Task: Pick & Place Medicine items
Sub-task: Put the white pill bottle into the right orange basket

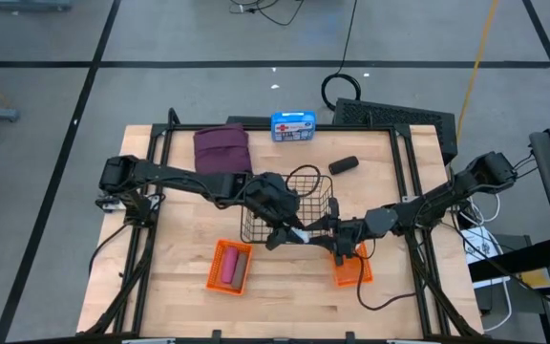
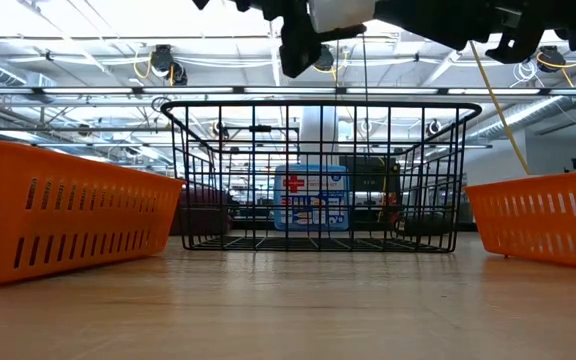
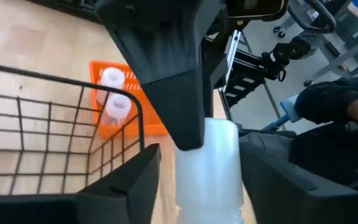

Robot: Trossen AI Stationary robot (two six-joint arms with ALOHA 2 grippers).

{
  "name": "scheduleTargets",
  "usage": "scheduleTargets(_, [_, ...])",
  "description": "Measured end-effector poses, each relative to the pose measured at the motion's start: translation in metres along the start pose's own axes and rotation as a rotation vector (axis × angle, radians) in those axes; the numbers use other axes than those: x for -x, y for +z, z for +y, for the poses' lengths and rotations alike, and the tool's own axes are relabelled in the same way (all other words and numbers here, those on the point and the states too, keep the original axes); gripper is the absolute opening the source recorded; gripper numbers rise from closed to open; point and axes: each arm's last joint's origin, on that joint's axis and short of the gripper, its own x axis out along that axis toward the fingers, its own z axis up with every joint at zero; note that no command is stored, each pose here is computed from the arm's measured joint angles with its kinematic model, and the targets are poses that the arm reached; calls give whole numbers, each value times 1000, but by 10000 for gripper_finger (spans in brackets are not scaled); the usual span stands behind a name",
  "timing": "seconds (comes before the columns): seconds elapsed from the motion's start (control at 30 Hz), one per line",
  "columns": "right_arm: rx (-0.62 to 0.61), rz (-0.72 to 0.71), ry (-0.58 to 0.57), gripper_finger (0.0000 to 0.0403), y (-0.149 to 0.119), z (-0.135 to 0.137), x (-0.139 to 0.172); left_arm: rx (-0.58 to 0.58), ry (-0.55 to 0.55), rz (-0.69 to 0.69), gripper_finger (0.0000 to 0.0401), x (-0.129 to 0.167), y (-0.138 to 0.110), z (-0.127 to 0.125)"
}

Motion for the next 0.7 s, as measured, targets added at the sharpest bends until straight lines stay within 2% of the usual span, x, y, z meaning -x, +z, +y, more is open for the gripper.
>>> scheduleTargets(0.1, [-1, 5, -6, 126, 0, 0, 0, 8, -9, -11, 246, 12, 6, 4])
scheduleTargets(0.23, [-12, 35, -18, 126, -1, -1, 1, 28, -10, -64, 269, 49, 21, 4])
scheduleTargets(0.33, [-5, 108, -62, 126, -3, -2, 4, -74, 75, -118, 278, 74, 28, -4])
scheduleTargets(0.43, [-14, 144, -154, 126, 0, -9, 11, -221, 195, -223, 281, 92, 32, -18])
scheduleTargets(0.53, [-33, 133, -250, 125, 5, -17, 20, -312, 276, -347, 279, 90, 25, -22])
scheduleTargets(0.7, [-27, -11, -397, 125, 7, -25, 39, -389, 240, -526, 274, 71, 3, -12])
